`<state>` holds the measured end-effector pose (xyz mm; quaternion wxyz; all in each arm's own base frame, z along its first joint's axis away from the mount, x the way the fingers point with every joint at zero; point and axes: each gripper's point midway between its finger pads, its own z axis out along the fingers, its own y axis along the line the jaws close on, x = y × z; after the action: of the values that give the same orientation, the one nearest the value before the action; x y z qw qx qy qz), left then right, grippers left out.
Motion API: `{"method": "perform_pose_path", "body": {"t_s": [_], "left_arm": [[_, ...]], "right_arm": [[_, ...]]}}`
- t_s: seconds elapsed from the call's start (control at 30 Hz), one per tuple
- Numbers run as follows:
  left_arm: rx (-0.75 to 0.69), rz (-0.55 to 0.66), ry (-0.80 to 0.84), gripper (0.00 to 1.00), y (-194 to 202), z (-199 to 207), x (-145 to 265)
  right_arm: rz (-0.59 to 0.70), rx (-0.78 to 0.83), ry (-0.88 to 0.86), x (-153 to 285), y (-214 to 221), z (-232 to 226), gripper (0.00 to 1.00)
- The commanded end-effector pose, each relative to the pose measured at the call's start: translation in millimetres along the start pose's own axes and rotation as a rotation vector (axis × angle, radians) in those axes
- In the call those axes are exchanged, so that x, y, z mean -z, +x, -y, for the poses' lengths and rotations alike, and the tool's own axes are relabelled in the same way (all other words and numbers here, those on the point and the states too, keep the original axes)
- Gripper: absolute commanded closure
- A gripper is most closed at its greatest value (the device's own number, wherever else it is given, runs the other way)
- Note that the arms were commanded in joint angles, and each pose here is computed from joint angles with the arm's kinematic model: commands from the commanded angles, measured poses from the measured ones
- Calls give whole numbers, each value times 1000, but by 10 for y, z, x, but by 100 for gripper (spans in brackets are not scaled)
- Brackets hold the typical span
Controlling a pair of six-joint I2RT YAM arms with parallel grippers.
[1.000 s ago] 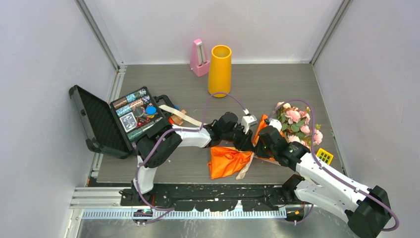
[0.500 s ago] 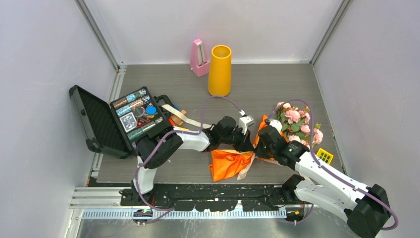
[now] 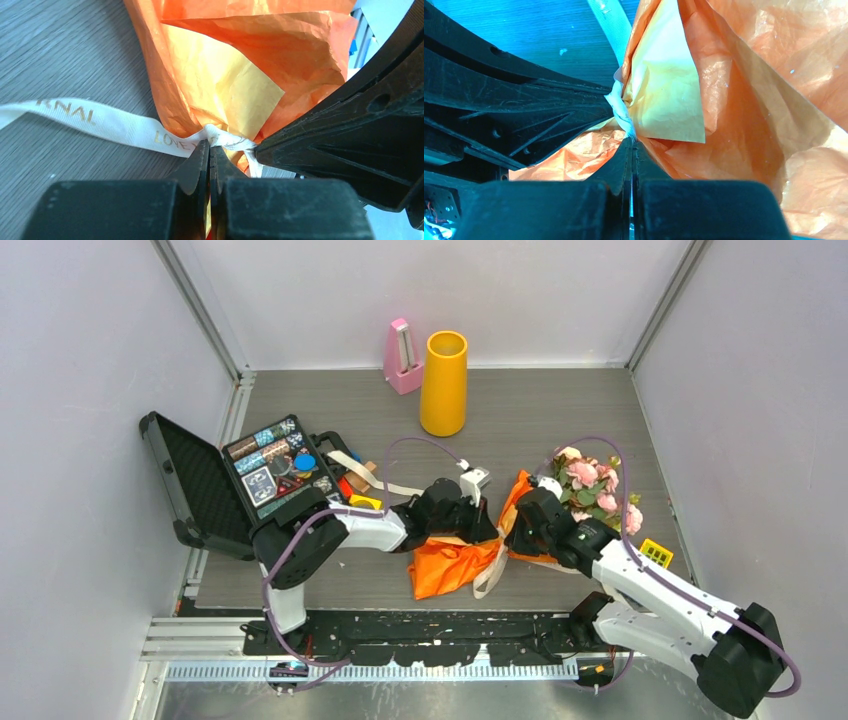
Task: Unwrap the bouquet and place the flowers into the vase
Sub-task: Untie the ribbon from the wrapping paper.
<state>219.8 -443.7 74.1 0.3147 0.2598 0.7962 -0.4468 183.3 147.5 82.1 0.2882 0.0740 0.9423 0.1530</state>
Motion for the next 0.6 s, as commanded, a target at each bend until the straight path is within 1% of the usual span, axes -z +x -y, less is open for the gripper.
{"method": "perform_pose_path", "body": {"t_s": [0.0,0.27,0.37,0.57], "left_arm": [[50,110,-212,100,-267,-450,214],[114,116,-309,100,-207,-623,429],[148,134,-368,100,-208,-730,511],[189,146,-387,100,-161,-752,621]], "right_arm": [[-48,55,-57,42,4,-157,100],[-64,91,-93,27,-9,-250,100],[-73,102,-104,23,3,-272,100],[-60,124,-83,-66,-23,-247,100]]}}
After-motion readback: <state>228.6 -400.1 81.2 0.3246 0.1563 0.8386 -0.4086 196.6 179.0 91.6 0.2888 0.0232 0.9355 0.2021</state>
